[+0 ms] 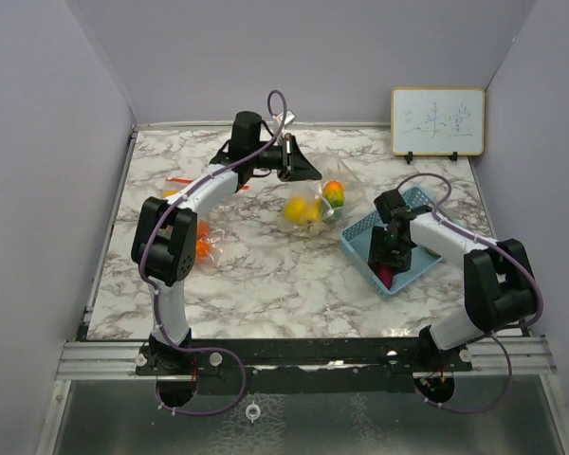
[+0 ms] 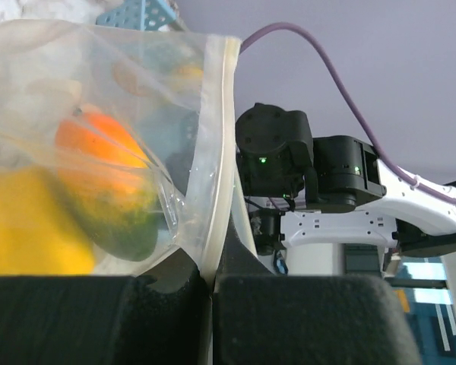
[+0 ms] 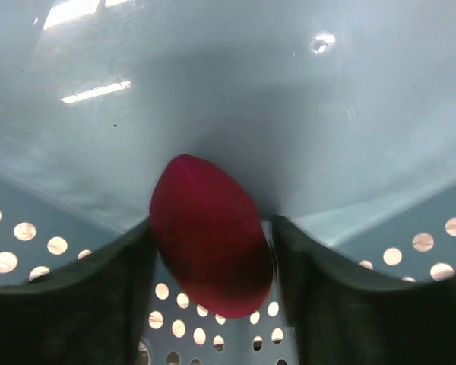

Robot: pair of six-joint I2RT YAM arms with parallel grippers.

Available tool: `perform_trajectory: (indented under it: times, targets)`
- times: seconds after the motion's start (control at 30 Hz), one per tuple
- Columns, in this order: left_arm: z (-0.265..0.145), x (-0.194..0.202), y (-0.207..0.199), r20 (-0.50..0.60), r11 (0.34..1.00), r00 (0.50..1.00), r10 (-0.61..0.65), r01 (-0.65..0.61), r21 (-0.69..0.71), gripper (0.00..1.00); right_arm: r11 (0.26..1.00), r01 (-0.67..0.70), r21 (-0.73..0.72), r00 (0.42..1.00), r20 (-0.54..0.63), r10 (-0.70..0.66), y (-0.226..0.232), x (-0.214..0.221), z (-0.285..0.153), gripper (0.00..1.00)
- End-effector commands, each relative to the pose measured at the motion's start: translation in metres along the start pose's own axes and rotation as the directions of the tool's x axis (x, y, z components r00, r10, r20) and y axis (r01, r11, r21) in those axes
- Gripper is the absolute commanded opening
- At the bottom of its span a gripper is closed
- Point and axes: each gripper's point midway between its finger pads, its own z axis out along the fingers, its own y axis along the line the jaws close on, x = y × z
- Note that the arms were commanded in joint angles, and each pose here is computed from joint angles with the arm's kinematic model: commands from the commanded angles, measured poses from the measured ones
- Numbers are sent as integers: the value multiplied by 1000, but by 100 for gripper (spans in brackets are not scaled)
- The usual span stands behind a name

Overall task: Place the food in the zip-top bag and seal the zipper
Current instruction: Pick up the fake vegetable from the bin.

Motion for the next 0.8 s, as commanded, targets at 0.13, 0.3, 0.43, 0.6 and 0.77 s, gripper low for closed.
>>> perform_trajectory:
  times: [0.13,0.3,0.43,0.6,0.77]
  targets:
    - [-13,-26,-53,53,987,991,119,-124,102,0,1000,10,-15,987,162,-8,4,-41,-30,37]
    - [-30,-50,-134,192,917,969,159,-217,334,0,1000,-1,6,956,293,-1,2,-78,-70,31]
    - [-41,-46,-115,279,868,960,19,-154,472,0,1000,1,-6,924,384,2,5,-107,-100,29]
    - [-27,-6,-15,205,864,942,-265,138,484,0,990,78,-121,848,531,-2,30,-145,-151,23]
    - [-13,-15,-20,166,912,964,-207,129,389,0,871,331,-364,692,720,39,87,-172,-239,22]
